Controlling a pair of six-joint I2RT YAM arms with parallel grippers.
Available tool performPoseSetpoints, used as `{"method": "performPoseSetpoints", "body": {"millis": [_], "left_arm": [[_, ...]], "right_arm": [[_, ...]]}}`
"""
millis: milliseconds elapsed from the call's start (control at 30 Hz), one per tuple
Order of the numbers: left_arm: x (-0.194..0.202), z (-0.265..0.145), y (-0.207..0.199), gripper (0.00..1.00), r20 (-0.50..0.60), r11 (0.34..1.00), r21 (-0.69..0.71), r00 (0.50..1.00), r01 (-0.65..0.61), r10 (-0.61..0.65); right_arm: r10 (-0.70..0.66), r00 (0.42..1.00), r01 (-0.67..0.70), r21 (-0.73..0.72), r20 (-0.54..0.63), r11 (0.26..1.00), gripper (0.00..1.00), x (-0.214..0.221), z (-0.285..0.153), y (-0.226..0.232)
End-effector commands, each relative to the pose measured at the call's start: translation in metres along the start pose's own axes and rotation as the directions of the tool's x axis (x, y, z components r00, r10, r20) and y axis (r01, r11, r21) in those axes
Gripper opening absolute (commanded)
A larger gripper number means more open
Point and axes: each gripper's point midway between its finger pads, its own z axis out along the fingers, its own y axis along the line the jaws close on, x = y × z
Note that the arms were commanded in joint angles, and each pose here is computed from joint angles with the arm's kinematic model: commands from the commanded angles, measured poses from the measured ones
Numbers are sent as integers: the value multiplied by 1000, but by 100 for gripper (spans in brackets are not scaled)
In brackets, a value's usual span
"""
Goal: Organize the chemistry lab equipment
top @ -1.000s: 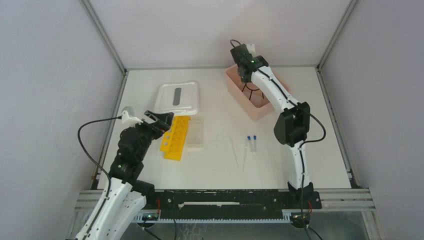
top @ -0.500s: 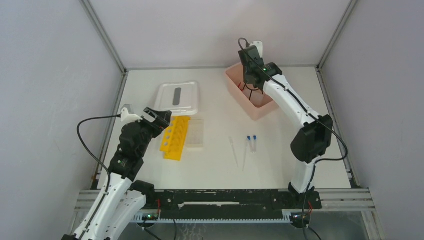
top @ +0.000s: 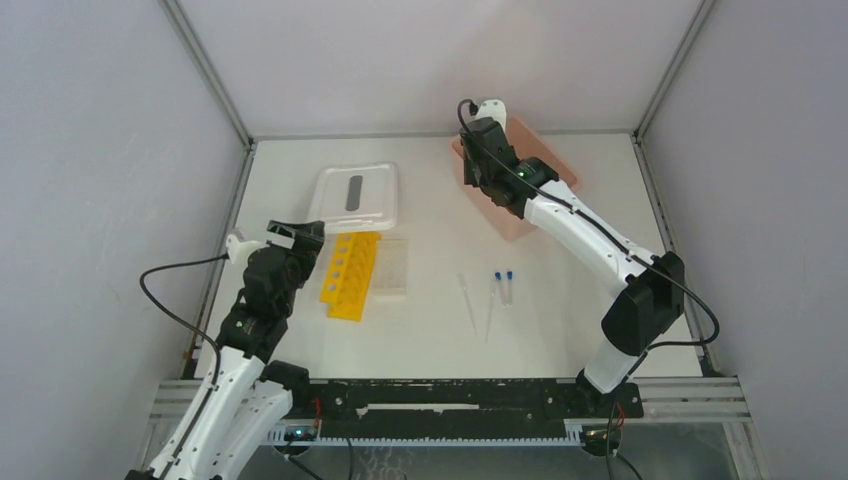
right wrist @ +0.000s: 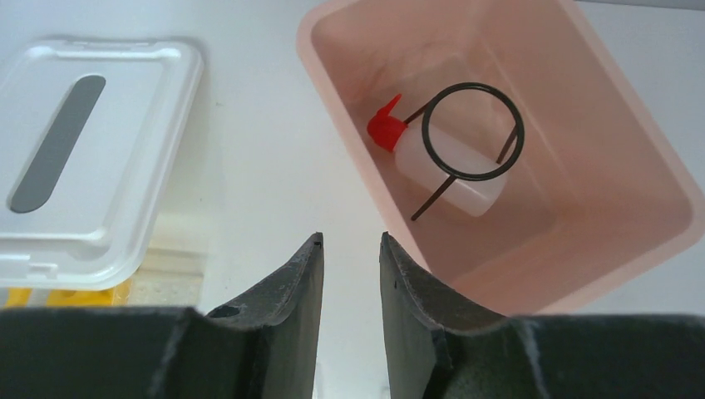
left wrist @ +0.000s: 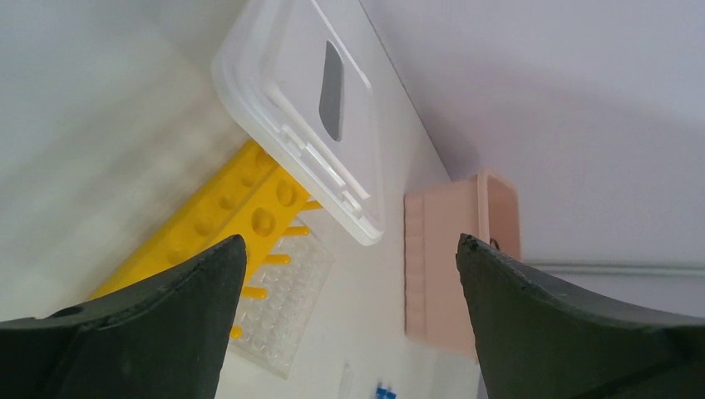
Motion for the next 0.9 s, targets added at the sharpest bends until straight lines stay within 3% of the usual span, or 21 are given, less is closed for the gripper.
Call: {"method": "performPoseSetpoints", "body": {"millis": [0, 867], "left_arm": [[-11, 12, 10, 100, 85, 986, -39, 984, 160, -157], [5, 94, 43, 100, -15, 967, -145, 976, 212, -216]], "right_arm": [[53, 993, -46, -59, 106, 997, 38, -28, -24, 17], [-2, 996, 11, -89, 93, 996, 40, -11, -2, 43]]}}
